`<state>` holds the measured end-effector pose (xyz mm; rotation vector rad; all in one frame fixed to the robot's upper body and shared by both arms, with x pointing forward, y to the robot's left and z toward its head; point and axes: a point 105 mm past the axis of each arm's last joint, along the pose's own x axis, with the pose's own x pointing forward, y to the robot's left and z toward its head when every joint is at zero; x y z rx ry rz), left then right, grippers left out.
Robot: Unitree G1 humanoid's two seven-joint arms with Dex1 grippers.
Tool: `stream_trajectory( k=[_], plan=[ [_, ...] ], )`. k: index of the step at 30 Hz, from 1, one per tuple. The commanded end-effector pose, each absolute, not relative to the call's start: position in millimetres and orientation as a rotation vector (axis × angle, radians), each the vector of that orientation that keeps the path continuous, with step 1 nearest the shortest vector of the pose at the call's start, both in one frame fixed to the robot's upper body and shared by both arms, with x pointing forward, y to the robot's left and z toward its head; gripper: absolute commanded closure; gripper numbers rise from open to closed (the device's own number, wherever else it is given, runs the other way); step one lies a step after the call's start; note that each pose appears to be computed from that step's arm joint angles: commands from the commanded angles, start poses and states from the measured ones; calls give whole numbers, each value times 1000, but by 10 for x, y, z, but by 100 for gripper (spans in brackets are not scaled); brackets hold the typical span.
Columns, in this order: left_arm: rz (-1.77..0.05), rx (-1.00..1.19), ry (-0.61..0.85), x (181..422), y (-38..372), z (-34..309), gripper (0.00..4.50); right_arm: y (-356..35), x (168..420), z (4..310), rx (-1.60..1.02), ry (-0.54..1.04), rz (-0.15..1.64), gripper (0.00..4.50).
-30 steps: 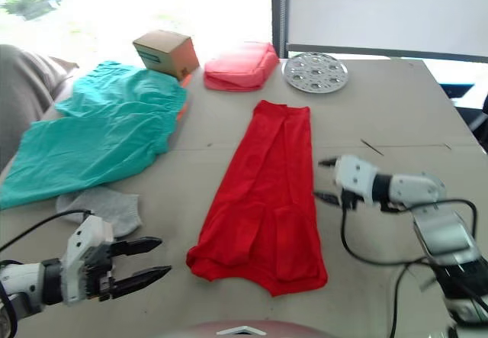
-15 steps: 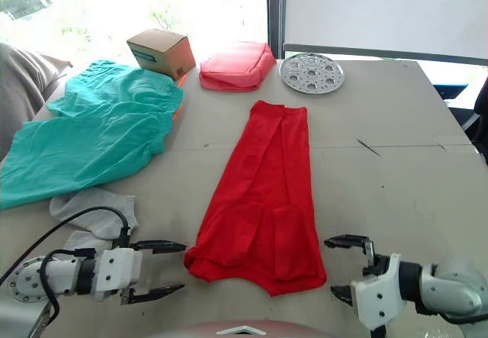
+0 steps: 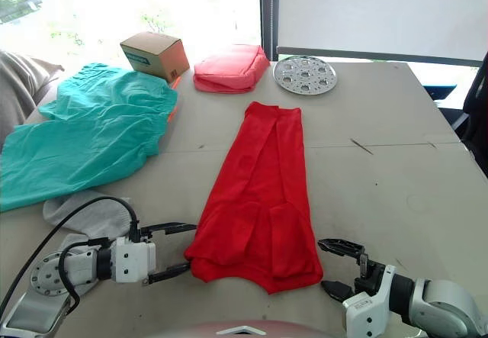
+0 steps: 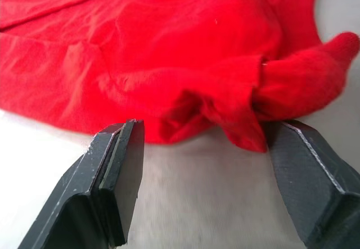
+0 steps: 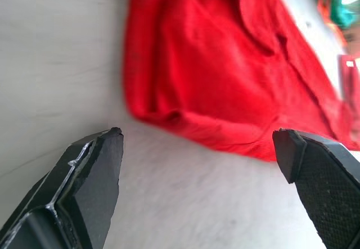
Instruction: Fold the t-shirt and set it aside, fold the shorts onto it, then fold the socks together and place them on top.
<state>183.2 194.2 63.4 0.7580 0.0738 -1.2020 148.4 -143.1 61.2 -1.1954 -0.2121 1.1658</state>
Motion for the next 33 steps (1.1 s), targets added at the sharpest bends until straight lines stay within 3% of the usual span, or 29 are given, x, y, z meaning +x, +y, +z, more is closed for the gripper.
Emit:
stream_trajectory(
  k=[1, 12, 15, 17, 18, 20, 21, 24, 28, 33],
  plan=[
    [-1234, 742, 86, 1749, 1953, 658, 91, -1482, 1596, 604, -1244, -196, 1133, 3],
    [-1227, 718, 68, 1786, 1893, 693, 91, -1353, 1644, 617, -1231, -230, 1169, 3],
    [-1234, 710, 73, 1768, 1889, 685, 91, -1333, 1587, 591, -1221, -228, 1204, 77],
    [-1237, 708, 77, 1763, 1888, 678, 143, -1291, 1529, 580, -1217, -241, 1243, 174],
    [-1238, 707, 78, 1764, 1885, 676, 165, -1271, 1510, 576, -1219, -250, 1258, 179],
    [-1245, 704, 81, 1764, 1874, 668, 269, -1231, 1479, 545, -1229, -259, 1305, 179],
    [-1249, 699, 83, 1762, 1866, 666, 287, -1216, 1481, 529, -1229, -259, 1319, 179],
    [-1256, 695, 88, 1766, 1853, 661, 436, -1206, 1518, 496, -1239, -255, 1350, 252],
    [-1257, 699, 102, 1792, 1879, 676, 450, -1253, 1552, 504, -1270, -262, 1373, 442],
    [-1250, 696, 111, 1838, 1904, 715, 450, -1346, 1555, 517, -1275, -246, 1377, 442]
  ],
)
